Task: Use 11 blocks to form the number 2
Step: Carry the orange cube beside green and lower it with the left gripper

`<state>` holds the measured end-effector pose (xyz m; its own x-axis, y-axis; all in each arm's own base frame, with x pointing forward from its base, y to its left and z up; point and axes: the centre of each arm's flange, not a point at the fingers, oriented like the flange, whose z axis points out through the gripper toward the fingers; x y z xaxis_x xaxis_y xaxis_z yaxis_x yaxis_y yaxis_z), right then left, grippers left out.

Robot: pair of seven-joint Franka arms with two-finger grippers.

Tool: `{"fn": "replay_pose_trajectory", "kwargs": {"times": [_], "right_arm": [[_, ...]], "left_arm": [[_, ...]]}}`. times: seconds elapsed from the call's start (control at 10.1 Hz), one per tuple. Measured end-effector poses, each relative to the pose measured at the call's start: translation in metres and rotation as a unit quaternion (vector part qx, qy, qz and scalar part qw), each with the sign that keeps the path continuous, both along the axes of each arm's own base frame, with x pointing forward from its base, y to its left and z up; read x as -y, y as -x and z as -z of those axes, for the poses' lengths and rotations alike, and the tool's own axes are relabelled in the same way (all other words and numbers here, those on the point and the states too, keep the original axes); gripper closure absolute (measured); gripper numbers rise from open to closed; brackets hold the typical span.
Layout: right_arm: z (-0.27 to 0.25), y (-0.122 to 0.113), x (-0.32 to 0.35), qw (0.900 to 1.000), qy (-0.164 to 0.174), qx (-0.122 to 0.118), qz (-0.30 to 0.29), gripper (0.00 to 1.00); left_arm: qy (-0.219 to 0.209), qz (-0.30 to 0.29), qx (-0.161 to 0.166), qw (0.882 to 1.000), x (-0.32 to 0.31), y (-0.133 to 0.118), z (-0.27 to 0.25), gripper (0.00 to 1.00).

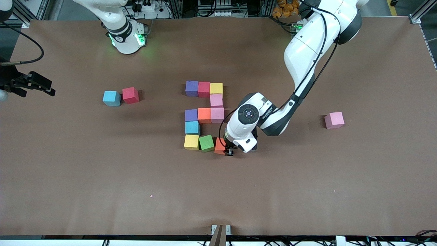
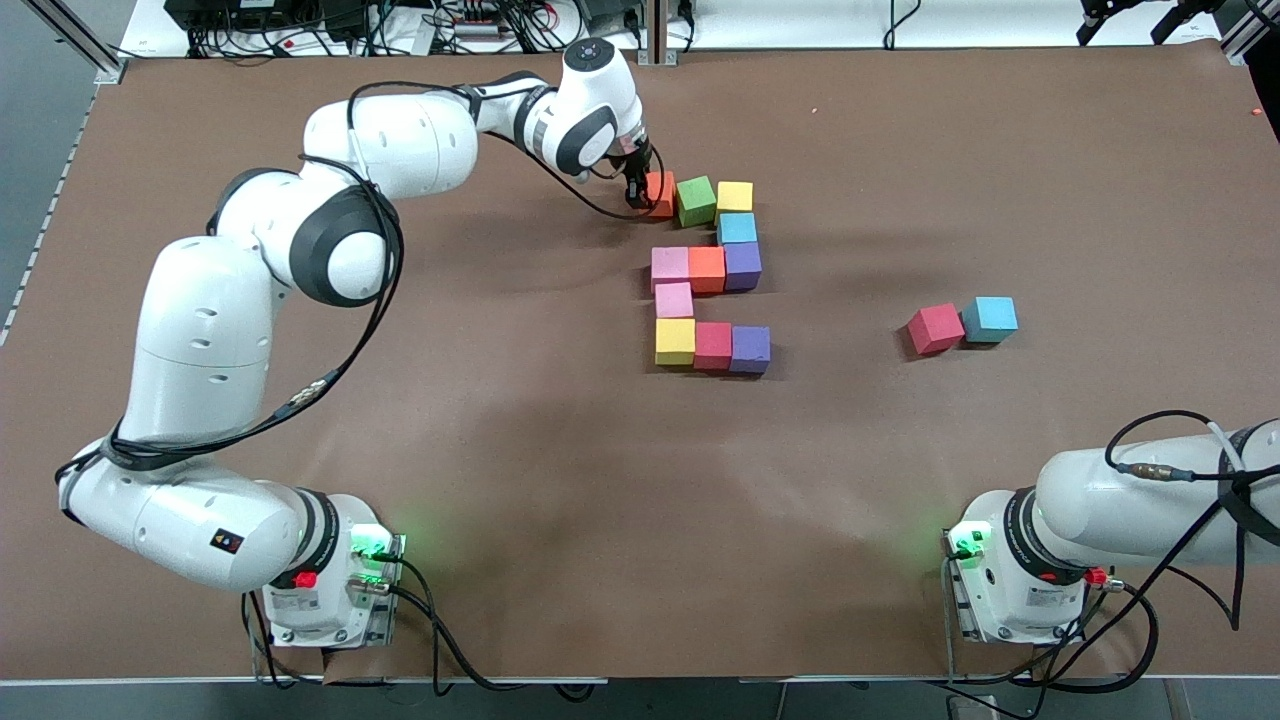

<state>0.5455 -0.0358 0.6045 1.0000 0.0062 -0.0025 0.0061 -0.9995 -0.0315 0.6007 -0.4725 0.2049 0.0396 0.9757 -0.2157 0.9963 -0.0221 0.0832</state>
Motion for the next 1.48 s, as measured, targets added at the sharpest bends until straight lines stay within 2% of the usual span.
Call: {"fn": "replay_pose_trajectory", "kwargs": {"times": [0.49, 0.99, 1.48], "right_arm": [[0.001, 0.000, 0.000, 1.000, 0.000, -0.001, 0.000, 0.00], [0.005, -0.002, 0.001, 1.000, 0.000, -0.005, 0.000, 0.00], [0.005, -0.002, 0.001, 1.000, -0.001, -0.005, 0.000, 0.00]], "left_arm": [[0.007, -0.012, 0.013, 1.000, -0.003, -0.008, 0.000, 0.44], [0.000, -0.025, 0.018, 1.000, 0.017, 0.006, 0.003, 0.44], [-0.002, -0.031, 0.015, 0.999, 0.017, 0.006, 0.004, 0.44]]}}
